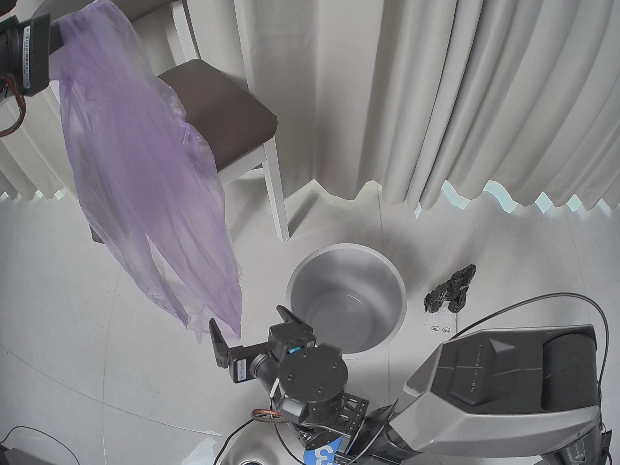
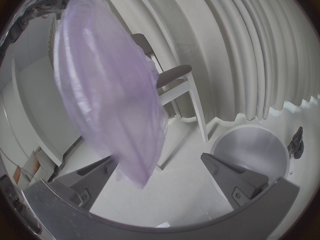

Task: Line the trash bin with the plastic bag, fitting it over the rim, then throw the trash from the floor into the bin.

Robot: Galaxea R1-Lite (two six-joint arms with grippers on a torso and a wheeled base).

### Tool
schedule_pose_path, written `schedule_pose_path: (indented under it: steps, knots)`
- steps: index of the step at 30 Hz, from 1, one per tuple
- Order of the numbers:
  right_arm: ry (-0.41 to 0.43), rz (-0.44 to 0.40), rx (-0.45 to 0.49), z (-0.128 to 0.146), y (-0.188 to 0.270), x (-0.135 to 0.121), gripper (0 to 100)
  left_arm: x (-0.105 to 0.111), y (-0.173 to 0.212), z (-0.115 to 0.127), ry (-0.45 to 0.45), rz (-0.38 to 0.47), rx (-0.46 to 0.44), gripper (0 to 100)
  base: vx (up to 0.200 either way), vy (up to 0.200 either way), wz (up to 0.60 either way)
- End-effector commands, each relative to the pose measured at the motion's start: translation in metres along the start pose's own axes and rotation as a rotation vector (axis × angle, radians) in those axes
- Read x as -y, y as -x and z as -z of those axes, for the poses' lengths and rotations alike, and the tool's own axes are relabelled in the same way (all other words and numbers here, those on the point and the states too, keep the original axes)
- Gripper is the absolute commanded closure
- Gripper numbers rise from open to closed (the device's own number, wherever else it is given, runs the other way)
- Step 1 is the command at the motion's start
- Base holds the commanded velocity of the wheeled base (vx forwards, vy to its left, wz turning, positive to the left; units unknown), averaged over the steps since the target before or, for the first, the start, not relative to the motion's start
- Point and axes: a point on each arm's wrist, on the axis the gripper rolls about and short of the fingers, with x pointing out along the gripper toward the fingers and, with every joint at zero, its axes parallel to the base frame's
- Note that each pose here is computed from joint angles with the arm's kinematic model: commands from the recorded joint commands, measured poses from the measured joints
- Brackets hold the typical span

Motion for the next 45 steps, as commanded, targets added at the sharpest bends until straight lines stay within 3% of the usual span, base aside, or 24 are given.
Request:
schedule_pose_path:
  steps: [1, 6, 7, 17, 28, 36, 45]
  knots:
    - [-0.014, 0.025, 0.034, -0.008, -0.012, 0.008, 0, 0.000, 0.002, 0.002, -0.001, 0.002, -0.002, 100, 0.000, 0.000, 0.00]
    - [-0.019, 0.039, 0.048, -0.012, -0.016, 0.013, 0, 0.001, 0.001, 0.003, 0.007, 0.004, -0.009, 100, 0.000, 0.000, 0.00]
    - [-0.019, 0.041, 0.048, -0.013, -0.015, 0.014, 100, 0.001, 0.001, 0.003, 0.008, 0.004, -0.009, 100, 0.000, 0.000, 0.00]
    - [0.006, 0.050, 0.004, -0.006, -0.005, 0.022, 100, 0.001, -0.001, 0.003, 0.023, 0.000, -0.010, 100, 0.000, 0.000, 0.00]
    - [-0.010, 0.121, 0.055, -0.069, 0.030, 0.073, 100, 0.007, 0.003, 0.020, 0.011, 0.027, -0.067, 100, 0.000, 0.000, 0.00]
    - [-0.001, 0.152, 0.051, -0.096, 0.064, 0.096, 100, 0.020, 0.006, 0.027, -0.024, 0.127, -0.121, 100, 0.000, 0.000, 0.00]
    - [0.007, 0.181, 0.024, -0.104, 0.097, 0.124, 100, 0.026, 0.008, 0.036, -0.034, 0.241, -0.188, 100, 0.000, 0.000, 0.00]
